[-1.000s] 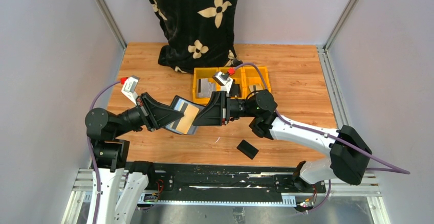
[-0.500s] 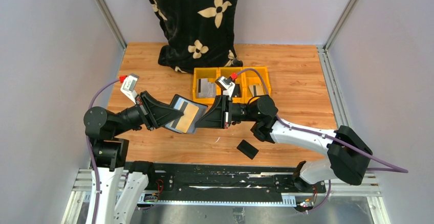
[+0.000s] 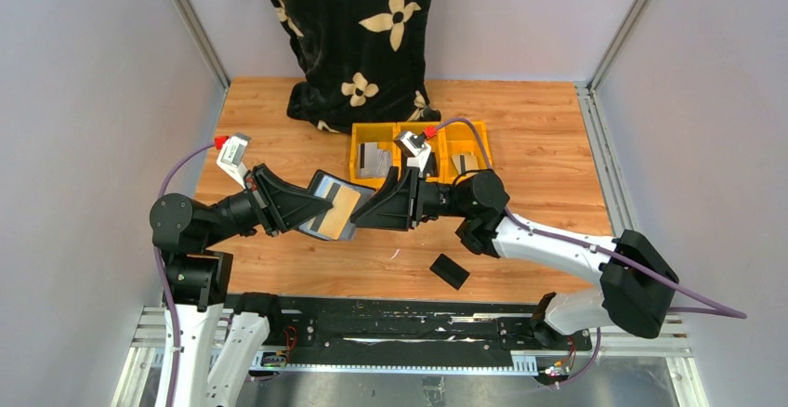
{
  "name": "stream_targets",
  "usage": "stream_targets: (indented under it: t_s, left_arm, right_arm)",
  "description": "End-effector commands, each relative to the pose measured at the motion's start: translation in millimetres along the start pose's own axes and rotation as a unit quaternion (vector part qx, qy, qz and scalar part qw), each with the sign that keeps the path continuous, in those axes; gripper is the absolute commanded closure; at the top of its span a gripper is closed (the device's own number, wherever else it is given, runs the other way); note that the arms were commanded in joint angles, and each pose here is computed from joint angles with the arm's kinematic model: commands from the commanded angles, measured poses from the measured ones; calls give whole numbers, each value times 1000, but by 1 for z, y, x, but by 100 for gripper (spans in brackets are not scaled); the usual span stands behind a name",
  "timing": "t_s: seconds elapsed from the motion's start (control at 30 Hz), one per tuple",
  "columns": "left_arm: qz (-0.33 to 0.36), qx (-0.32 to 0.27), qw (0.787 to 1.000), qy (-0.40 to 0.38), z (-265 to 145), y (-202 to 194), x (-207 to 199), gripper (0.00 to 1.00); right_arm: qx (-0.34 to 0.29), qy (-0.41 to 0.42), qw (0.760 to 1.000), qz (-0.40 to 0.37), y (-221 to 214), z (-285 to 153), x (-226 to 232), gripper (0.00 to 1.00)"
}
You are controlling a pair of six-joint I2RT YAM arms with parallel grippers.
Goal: Take the credit cards out of the card holder
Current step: Remove the credit card from the card holder.
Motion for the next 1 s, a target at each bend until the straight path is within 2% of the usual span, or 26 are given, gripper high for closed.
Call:
stream_targets:
  t_s: [0.0,0.13,0.23,0.43,0.47,0.77,0.97]
  left_arm:
    - [16,-6,1000,-3,-1,3,-7,100]
    - [15,-4,1000,-1,-1,2,-5,100]
    - [16,-5,1000,-1,-1,2,-6,100]
    - [14,-3,1000,0,-1,2,-6,100]
    - [14,-3,1000,1,-1,2,-6,100]
    - [15,-10,1000,-3,1,9,-12,86]
    - [14,-11,1000,-4,1,10,-12,84]
  right_arm:
    - [-2,33,999,-33,10,12,16,55]
    - [-2,38,999,-33,13,18,16,57]
    - [-2,42,999,-32,14,22,14,63]
    - [-5,56,998,-26,14,23,15,97]
    - [-6,56,998,-25,13,22,15,100]
    - [-10,45,999,-17,1,11,7,100]
    - [-13,43,999,-20,-1,8,7,100]
Point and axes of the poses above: each gripper's point midway between its finger pads, its own z axis out along the fingers, its own x axis along the line the jaws close on, y = z × x, the point moved 2 cm from there along -z, back along the fingers, and after that the axes turned 10 degrees about -z, right-handed, at the moved point
